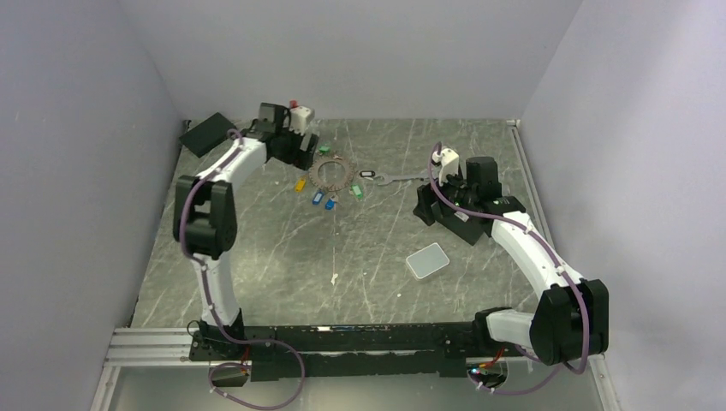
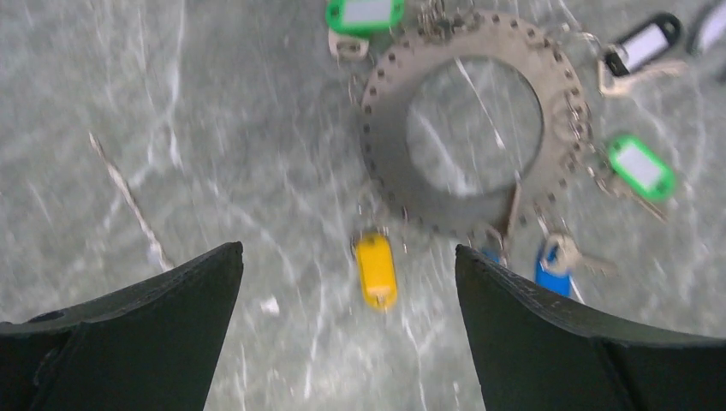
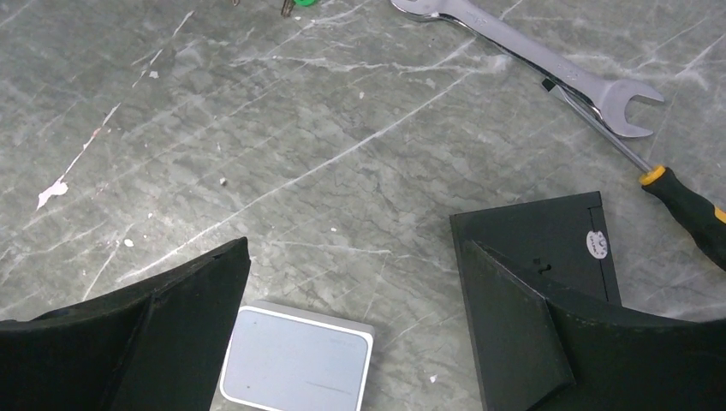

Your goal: Remove the keys from the keyring

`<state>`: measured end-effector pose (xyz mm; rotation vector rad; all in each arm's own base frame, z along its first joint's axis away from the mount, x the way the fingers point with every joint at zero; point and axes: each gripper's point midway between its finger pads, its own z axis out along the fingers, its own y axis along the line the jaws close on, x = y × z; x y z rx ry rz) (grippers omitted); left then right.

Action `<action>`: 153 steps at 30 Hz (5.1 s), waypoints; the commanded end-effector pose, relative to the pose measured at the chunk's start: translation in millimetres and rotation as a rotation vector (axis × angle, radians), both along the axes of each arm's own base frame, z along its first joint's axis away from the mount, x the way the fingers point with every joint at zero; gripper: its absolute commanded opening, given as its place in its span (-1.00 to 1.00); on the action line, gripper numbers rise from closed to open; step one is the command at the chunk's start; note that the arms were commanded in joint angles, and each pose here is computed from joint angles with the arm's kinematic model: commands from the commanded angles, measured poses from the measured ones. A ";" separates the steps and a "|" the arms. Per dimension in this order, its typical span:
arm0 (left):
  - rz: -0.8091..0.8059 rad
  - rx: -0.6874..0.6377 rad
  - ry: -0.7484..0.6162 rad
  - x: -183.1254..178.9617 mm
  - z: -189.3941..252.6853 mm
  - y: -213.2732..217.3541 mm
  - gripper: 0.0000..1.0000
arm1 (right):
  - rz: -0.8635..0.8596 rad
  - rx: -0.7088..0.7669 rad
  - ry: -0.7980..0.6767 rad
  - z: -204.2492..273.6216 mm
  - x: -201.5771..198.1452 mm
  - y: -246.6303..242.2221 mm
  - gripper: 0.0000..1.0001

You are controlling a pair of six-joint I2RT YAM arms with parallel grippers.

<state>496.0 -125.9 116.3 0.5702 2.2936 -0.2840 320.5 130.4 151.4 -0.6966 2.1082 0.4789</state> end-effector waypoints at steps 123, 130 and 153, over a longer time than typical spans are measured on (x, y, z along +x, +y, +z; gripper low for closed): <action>-1.098 -0.269 -0.082 -267.8 83.2 -109.4 -1.00 | 0.922 0.284 -0.236 21.9 -53.2 211.5 0.59; -1.109 -0.278 -0.079 -270.4 83.1 -109.7 -1.00 | 0.936 0.277 -0.202 -1.9 -60.6 218.4 0.44; -1.128 -0.268 -0.062 -273.4 74.3 -107.5 -1.00 | 0.985 0.313 -0.184 -18.7 -60.1 247.7 0.28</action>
